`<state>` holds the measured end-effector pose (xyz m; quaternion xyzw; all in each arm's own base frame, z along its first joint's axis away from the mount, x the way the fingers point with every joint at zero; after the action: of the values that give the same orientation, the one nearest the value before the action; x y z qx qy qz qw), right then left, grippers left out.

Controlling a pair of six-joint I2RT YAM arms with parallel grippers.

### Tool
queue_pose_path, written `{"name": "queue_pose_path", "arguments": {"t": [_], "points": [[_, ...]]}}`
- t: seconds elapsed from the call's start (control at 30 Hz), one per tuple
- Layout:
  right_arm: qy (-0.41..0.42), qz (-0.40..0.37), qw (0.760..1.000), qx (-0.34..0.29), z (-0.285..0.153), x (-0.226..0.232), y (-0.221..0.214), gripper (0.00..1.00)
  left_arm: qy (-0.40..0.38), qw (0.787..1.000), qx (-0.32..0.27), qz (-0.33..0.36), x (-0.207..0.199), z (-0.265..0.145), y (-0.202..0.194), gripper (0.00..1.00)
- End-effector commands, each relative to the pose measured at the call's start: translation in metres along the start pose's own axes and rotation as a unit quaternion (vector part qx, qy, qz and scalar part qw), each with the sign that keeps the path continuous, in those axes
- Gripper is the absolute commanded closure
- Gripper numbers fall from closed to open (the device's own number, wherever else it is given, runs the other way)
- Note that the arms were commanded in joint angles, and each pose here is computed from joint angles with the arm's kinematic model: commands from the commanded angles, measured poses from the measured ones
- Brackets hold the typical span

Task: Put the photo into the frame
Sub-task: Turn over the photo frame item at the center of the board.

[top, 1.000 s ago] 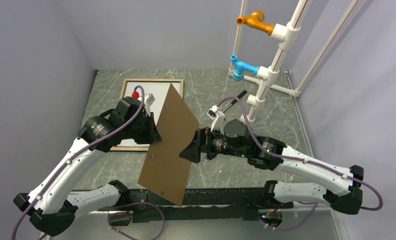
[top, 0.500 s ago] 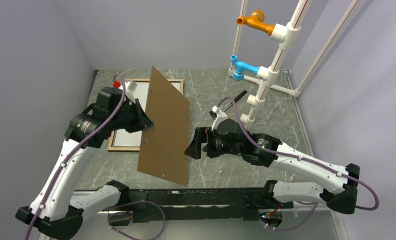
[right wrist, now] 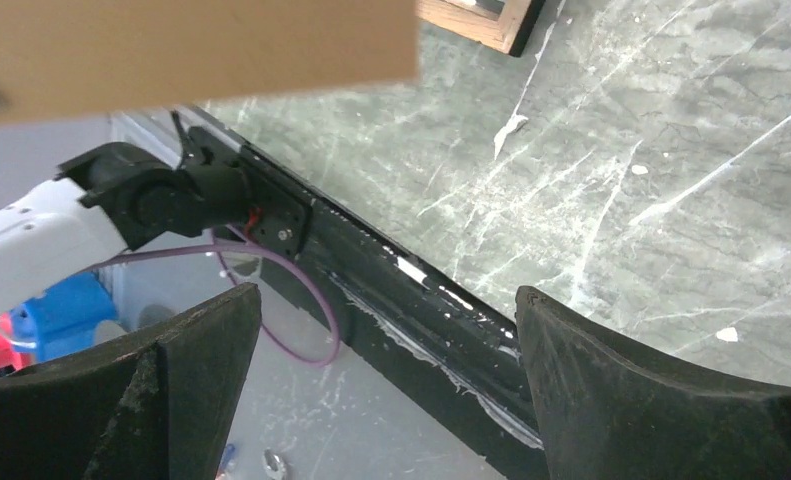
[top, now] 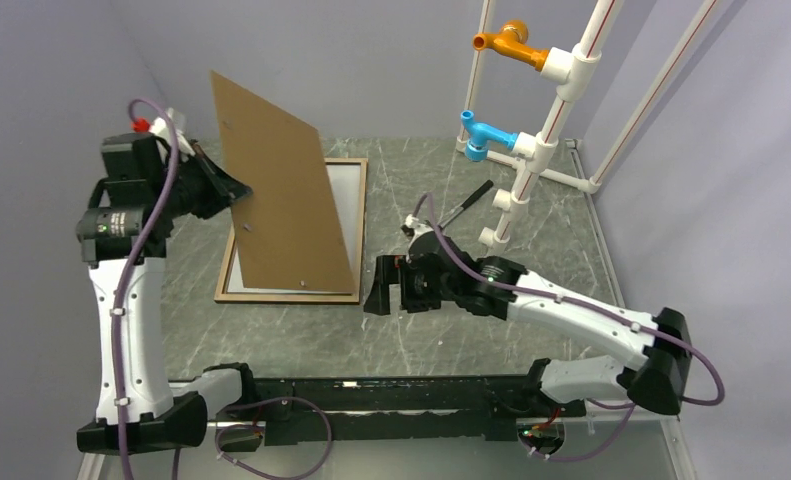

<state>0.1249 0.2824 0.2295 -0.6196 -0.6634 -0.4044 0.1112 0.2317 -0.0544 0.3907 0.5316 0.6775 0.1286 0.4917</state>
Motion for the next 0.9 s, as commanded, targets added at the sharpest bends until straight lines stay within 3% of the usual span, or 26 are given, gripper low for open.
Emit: {"name": "queue_pose_path", "arguments": {"t": [0.0, 0.17, 0.33, 0.6, 0.87], "points": [[0.001, -0.022, 1.0, 0.014, 0.016, 0.011, 0.007, 0.0, 0.005, 0.993, -0.106, 0.056, -0.014, -0.044, 0.043, 1.0], [-0.034, -0.044, 0.998, 0.023, 0.054, 0.006, 0.013, 0.01, 0.104, 0.974, -0.177, 0.095, -0.005, -0.081, 0.059, 1.0], [-0.083, -0.054, 0.994, 0.034, 0.096, 0.001, 0.033, 0.02, 0.134, 0.959, -0.221, 0.119, -0.004, -0.106, 0.056, 1.0], [-0.145, -0.028, 0.986, 0.071, 0.155, -0.032, 0.056, 0.18, 0.111, 0.966, -0.198, 0.124, 0.0, -0.099, 0.034, 1.0], [-0.213, -0.058, 0.972, 0.079, 0.199, -0.057, 0.067, 0.28, 0.082, 0.971, -0.184, 0.126, -0.002, -0.094, 0.022, 1.0]]}}
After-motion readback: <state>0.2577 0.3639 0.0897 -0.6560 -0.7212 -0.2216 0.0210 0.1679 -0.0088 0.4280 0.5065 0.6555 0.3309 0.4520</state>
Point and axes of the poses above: each gripper's point midway between its finger pads, its own z axis out along the fingers, its own x axis along the line the jaws close on, y = z × x, the point moved 5 cm from there along -z, back along the fingers, and after that the axes turned 7 degrees about z, right-handed, at the moved point
